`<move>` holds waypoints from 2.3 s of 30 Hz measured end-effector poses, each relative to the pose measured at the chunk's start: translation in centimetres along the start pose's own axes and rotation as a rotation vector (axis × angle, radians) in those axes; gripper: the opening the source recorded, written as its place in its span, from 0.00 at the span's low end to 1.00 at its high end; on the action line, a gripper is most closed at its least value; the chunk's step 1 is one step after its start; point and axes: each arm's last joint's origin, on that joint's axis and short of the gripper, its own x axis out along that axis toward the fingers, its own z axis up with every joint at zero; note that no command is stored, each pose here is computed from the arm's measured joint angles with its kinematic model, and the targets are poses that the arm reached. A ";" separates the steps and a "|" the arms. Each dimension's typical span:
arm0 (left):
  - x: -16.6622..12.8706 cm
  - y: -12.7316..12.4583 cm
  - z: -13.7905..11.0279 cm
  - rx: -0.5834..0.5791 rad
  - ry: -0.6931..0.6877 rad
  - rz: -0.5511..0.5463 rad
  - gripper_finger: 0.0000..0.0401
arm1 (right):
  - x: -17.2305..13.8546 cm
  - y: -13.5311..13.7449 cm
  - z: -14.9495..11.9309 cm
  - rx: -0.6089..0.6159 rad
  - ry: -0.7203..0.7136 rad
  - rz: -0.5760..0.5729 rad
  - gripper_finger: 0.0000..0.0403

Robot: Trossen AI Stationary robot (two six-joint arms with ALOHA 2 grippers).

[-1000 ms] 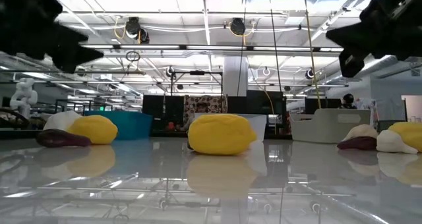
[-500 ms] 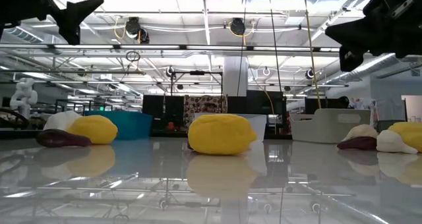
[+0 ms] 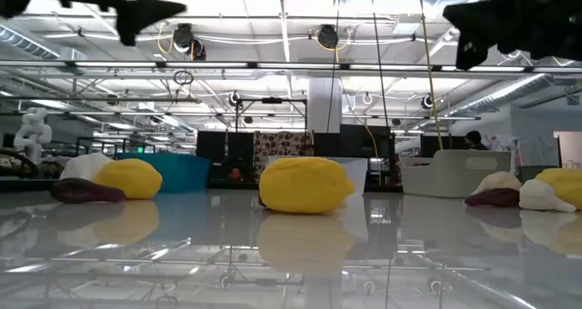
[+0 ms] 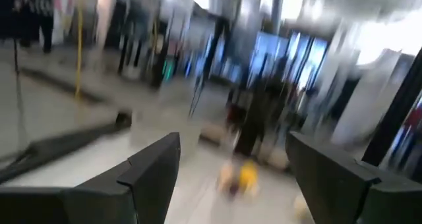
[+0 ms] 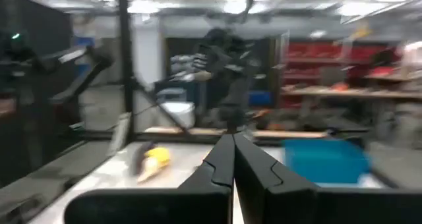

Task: Sort produce into baskets
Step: Put the left lemon into the blue bin

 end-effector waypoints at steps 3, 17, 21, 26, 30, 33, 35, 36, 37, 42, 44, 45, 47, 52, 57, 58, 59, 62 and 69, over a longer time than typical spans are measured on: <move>2.9 -1.6 -0.3 0.079 0.203 0.052 0.70 | 1.1 0.3 0.3 0.005 0.070 0.043 0.00; 7.3 -4.9 0.6 0.152 1.092 0.219 0.70 | 9.9 3.2 0.8 -0.287 0.265 0.115 0.21; 7.9 -4.3 -1.0 0.181 1.194 0.275 0.70 | 12.1 3.5 0.3 -0.306 0.310 0.126 0.31; 9.4 -3.5 -2.8 0.217 1.275 0.294 0.70 | 13.7 3.7 -0.3 -0.289 0.346 0.127 0.40; 10.3 -2.4 -4.4 0.209 1.343 0.334 0.70 | 14.2 3.8 -0.4 -0.289 0.351 0.127 0.44; 10.7 -1.5 -5.5 0.203 1.408 0.336 0.70 | 14.2 3.8 -0.4 -0.293 0.351 0.127 0.46; 10.9 -1.0 -6.0 0.185 1.448 0.328 0.70 | 14.2 3.8 -0.4 -0.302 0.352 0.128 0.46; 10.9 -0.8 -6.2 0.175 1.466 0.325 0.70 | 14.2 3.8 -0.5 -0.308 0.354 0.129 0.46; 11.0 -0.6 -6.4 0.170 1.481 0.326 0.70 | 14.2 3.8 -0.5 -0.312 0.353 0.130 0.46; 10.8 0.2 -7.2 0.184 1.512 0.338 0.70 | 14.2 3.8 -0.6 -0.317 0.363 0.132 0.46; 10.5 0.5 -7.6 0.188 1.526 0.351 0.70 | 14.1 3.8 -0.7 -0.318 0.375 0.134 0.46; 10.3 0.6 -7.8 0.191 1.535 0.356 0.70 | 14.1 3.8 -0.7 -0.318 0.379 0.135 0.46; 10.0 0.9 -8.2 0.190 1.545 0.370 0.70 | 14.1 3.8 -0.7 -0.319 0.381 0.135 0.46; 9.7 1.3 -9.3 0.173 1.523 0.374 0.70 | 14.1 3.7 -0.7 -0.322 0.381 0.135 0.46; 9.3 1.6 -10.0 0.171 1.524 0.376 0.70 | 14.1 3.7 -0.7 -0.322 0.381 0.135 0.46; 9.3 1.6 -10.0 0.169 1.519 0.374 0.69 | 14.1 3.7 -0.7 -0.322 0.381 0.136 0.46; 9.3 1.6 -10.0 0.169 1.518 0.373 0.68 | 14.1 3.7 -0.7 -0.322 0.381 0.136 0.46; 9.3 1.6 -10.0 0.170 1.519 0.372 0.61 | 14.1 3.7 -0.7 -0.322 0.378 0.135 0.46; 9.5 1.4 -8.8 0.253 1.537 0.289 0.42 | 14.1 3.7 -0.7 -0.322 0.374 0.135 0.46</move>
